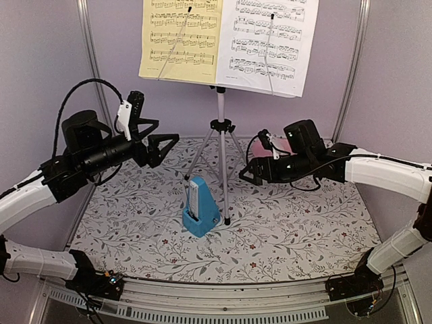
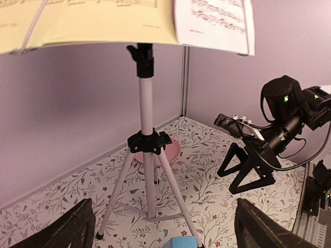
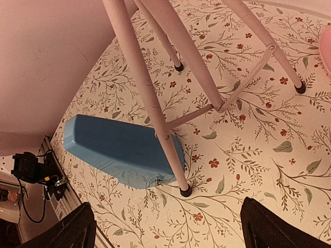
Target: Set up the instrument practice props
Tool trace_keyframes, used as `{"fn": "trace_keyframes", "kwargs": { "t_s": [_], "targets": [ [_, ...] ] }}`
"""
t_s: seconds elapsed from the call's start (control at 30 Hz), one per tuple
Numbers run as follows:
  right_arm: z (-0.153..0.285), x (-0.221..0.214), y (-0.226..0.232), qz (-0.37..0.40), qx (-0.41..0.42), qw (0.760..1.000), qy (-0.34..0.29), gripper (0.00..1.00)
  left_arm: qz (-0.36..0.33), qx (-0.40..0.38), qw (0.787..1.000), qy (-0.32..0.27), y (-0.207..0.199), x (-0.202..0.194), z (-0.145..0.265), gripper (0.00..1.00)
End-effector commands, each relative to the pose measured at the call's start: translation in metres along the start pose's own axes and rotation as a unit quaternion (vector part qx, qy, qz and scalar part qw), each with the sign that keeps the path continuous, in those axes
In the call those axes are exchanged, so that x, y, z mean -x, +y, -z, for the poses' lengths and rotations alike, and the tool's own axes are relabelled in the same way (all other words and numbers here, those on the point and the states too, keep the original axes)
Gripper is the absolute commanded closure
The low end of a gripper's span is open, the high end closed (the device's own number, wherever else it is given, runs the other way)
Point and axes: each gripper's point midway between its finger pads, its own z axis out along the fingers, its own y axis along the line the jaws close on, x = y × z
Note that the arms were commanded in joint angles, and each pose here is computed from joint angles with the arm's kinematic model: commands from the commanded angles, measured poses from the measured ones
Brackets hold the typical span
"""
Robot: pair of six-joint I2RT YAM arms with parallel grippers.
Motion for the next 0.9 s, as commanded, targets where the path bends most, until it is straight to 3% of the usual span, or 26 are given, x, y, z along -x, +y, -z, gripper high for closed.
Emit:
{"fn": "trace_keyframes", "kwargs": {
  "t_s": [0.0, 0.3, 0.53, 0.87],
  "targets": [
    [0.014, 0.001, -0.002, -0.001, 0.009, 1.000, -0.015, 0.01, 0.067, 0.048, 0.995, 0.061, 0.035, -0.036, 0.008, 0.02],
    [0.030, -0.006, -0.031, -0.037, -0.010, 0.999, -0.033, 0.01, 0.195, 0.122, 0.965, 0.127, 0.099, -0.083, 0.020, 0.01],
    [0.053, 0.002, -0.077, -0.081, -0.034, 0.993, -0.072, 0.01, 0.293, 0.219, 0.914, 0.178, 0.161, -0.126, 0.038, 0.01],
    [0.116, -0.005, -0.147, -0.171, -0.082, 0.963, -0.193, 0.01, 0.323, 0.322, 0.870, 0.189, 0.205, -0.154, 0.059, 0.01]
  ]
}}
